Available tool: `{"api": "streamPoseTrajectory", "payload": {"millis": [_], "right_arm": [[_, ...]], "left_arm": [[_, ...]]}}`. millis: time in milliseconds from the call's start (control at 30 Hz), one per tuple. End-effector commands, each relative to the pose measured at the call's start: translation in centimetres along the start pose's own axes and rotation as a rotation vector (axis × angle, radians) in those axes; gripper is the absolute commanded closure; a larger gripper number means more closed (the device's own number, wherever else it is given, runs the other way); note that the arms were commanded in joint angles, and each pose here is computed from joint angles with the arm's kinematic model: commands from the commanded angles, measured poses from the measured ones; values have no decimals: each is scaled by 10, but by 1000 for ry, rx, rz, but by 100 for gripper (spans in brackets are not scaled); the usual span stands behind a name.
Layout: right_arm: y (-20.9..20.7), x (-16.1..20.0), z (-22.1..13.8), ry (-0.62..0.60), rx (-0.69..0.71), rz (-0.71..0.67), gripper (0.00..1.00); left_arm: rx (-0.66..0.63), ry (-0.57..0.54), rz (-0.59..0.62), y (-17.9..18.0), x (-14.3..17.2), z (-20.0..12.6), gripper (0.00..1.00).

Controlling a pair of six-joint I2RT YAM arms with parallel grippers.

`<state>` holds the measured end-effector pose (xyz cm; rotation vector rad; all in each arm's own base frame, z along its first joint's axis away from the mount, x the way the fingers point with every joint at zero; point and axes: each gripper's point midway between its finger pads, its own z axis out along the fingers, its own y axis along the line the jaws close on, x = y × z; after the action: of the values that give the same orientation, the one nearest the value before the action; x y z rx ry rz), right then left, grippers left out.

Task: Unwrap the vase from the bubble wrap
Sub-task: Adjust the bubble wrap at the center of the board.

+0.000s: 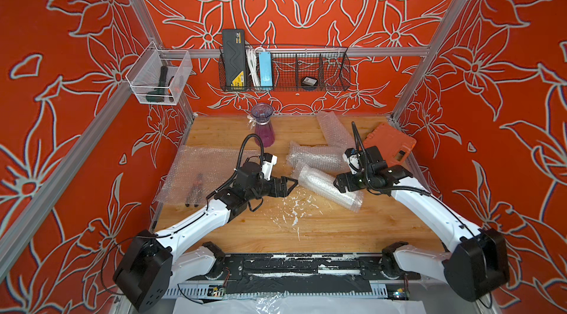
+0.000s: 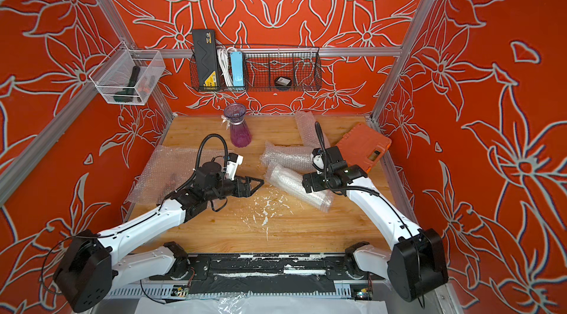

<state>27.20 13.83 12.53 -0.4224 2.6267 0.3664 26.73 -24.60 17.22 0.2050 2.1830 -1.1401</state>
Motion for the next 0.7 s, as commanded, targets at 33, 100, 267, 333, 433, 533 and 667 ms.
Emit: {"api": "streamPoseTrajectory", "payload": {"millis": [33, 100, 267, 333, 433, 533, 667], "right_arm": [[-3, 7, 18, 40, -6, 20, 2], [2, 10, 24, 48, -39, 36, 2], [14, 24, 35, 61, -114, 78, 2], [19, 29, 34, 58, -121, 75, 2], [30, 36, 34, 65, -126, 51, 2], [50, 45, 36, 77, -148, 20, 2], [86, 51, 41, 85, -202, -10, 2]], "left_arm": [[68, -15, 20, -16, -2, 3, 1], [41, -17, 20, -11, -1, 3, 1], [16, 2, 0, -4, 6, 1, 1], [10, 8, -21, 0, 12, 0, 1], [6, 22, -44, 5, 22, -2, 1], [-1, 34, -70, 12, 34, -4, 1], [-27, 42, -96, 23, 45, -6, 1]]}}
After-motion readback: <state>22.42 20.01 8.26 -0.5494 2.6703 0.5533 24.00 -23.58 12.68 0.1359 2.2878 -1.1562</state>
